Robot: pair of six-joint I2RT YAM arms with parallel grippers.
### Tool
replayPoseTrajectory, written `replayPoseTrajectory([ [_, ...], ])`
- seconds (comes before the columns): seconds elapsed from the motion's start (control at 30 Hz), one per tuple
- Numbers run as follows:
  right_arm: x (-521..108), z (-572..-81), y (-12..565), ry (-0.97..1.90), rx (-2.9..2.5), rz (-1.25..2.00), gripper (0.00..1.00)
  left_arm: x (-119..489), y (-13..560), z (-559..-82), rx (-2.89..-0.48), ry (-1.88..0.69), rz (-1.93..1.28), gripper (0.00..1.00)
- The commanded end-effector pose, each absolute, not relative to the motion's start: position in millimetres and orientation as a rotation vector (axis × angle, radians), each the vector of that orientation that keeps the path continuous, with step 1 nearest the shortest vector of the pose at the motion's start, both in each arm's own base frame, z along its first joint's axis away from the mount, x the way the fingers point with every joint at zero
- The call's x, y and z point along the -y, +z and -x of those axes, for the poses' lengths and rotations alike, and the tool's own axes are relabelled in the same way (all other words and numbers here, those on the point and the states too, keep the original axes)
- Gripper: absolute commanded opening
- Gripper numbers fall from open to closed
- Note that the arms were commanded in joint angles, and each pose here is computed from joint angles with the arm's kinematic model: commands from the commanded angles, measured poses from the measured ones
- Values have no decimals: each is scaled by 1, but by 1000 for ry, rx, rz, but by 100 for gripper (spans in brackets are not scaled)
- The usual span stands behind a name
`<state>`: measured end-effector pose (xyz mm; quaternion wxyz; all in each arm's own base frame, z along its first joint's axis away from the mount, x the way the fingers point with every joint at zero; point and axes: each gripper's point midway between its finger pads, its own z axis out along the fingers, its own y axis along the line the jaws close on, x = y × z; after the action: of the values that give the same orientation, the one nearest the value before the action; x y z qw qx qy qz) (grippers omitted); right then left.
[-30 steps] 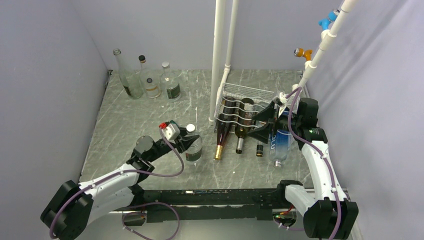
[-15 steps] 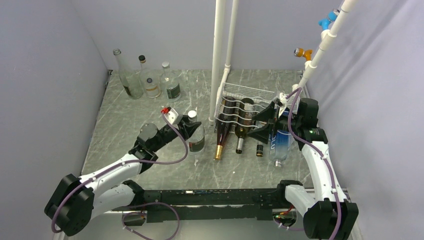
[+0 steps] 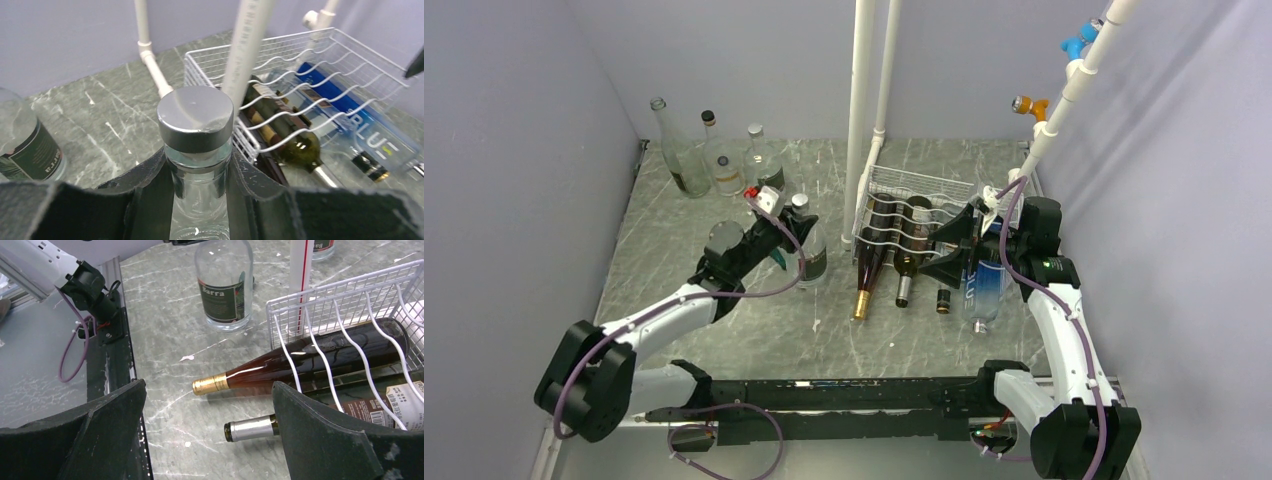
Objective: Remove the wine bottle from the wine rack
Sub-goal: Pick up the wine bottle from the center of the board, then place the wine bottle at the center of the board.
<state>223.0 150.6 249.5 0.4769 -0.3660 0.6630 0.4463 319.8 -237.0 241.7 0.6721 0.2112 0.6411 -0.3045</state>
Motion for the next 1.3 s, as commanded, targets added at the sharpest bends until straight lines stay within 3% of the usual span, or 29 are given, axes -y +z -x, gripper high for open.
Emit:
replayPoseTrajectory([
  [0.0,-150,-224,260,1042,-1561,934,100,227,360,-337,-1082,-691,-362,0],
  [0.57,-150,-225,259,1034,-1561,936,100,217,360,-420,-1075,-591,-318,0],
  [1.27,-150,-225,258,1034,-1561,943,100,219,348,-490,-1075,-490,-308,0],
])
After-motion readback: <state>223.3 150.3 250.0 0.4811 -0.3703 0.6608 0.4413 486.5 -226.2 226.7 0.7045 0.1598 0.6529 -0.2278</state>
